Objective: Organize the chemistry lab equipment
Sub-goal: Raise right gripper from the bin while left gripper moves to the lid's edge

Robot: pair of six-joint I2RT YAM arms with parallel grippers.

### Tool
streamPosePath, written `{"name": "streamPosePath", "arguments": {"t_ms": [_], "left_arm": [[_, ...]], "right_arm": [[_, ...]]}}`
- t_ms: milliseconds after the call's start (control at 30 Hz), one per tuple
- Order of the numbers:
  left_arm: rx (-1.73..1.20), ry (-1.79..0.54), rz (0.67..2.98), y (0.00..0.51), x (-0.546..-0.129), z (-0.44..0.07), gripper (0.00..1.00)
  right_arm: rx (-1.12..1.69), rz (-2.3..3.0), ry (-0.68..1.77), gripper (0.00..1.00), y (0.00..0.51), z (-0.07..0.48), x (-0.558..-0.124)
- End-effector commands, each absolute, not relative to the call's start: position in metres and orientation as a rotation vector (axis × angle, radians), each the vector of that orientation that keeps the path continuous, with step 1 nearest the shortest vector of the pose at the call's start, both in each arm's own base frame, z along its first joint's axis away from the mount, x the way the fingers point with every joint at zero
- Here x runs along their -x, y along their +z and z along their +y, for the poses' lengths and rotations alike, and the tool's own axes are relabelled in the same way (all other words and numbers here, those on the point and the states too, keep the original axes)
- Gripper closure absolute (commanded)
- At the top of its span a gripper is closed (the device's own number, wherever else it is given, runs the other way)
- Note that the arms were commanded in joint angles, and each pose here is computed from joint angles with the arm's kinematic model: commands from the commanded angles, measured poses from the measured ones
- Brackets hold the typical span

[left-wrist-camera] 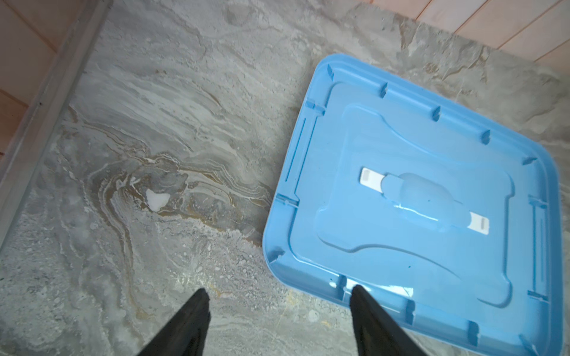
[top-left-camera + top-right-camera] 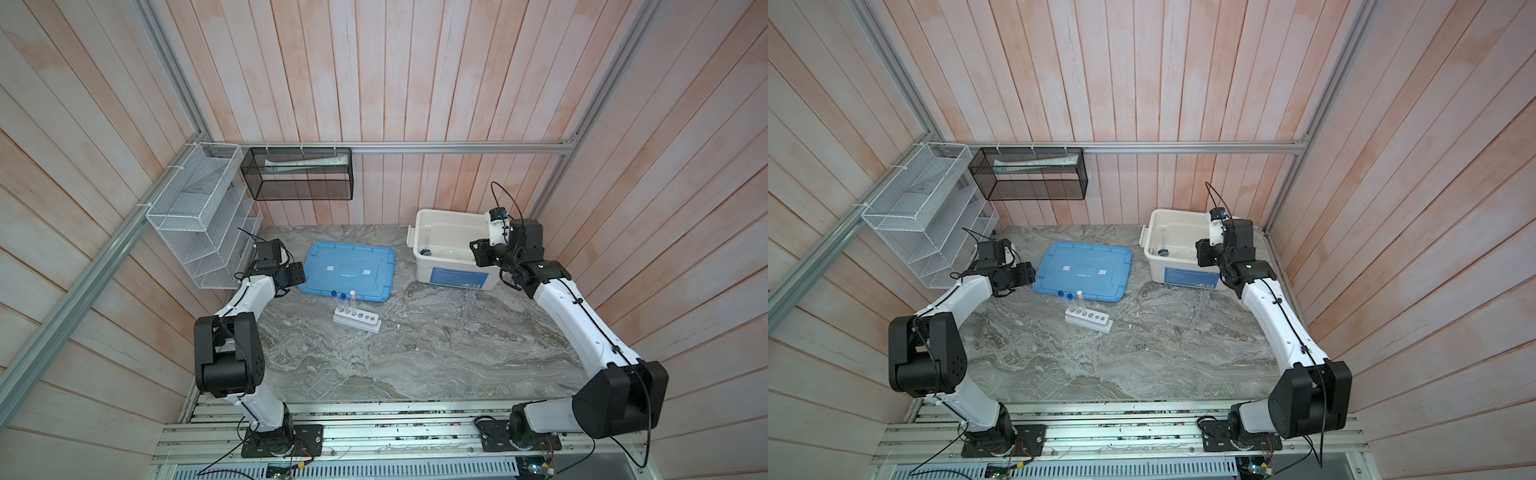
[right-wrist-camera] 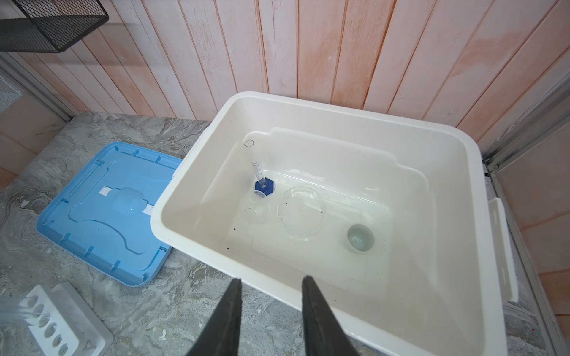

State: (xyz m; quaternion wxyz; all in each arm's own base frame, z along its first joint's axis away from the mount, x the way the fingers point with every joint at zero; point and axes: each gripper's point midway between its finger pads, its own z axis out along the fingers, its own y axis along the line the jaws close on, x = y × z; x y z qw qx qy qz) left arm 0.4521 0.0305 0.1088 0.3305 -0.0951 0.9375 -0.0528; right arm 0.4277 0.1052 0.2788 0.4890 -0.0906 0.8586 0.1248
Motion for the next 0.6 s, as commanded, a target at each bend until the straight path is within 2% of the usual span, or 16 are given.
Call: {"name": "streamPosePath", "arguments": {"t_ms": [0, 167, 267, 567], "left_arm": [[0.209, -0.113, 2.523, 0.084, -0.446, 0.032, 0.28], [0.173, -0.097, 2.570, 0.066, -0.450, 0.034, 0.30], [0.172, -0.103, 2.582, 0.059, -0.455, 0.034, 0.34], [0.172, -0.093, 2.573, 0.059, -0.468, 0.037, 0.41]], "right_arm": [[0.226, 2.103, 0.336, 0.66, 0.267, 0.113, -0.430], [0.238, 2.109, 0.354, 0.66, 0.259, 0.117, -0.432], [0.241, 2.116, 0.363, 0.66, 0.252, 0.118, -0.434], [0.248, 2.131, 0.397, 0.66, 0.241, 0.124, -0.437]]}}
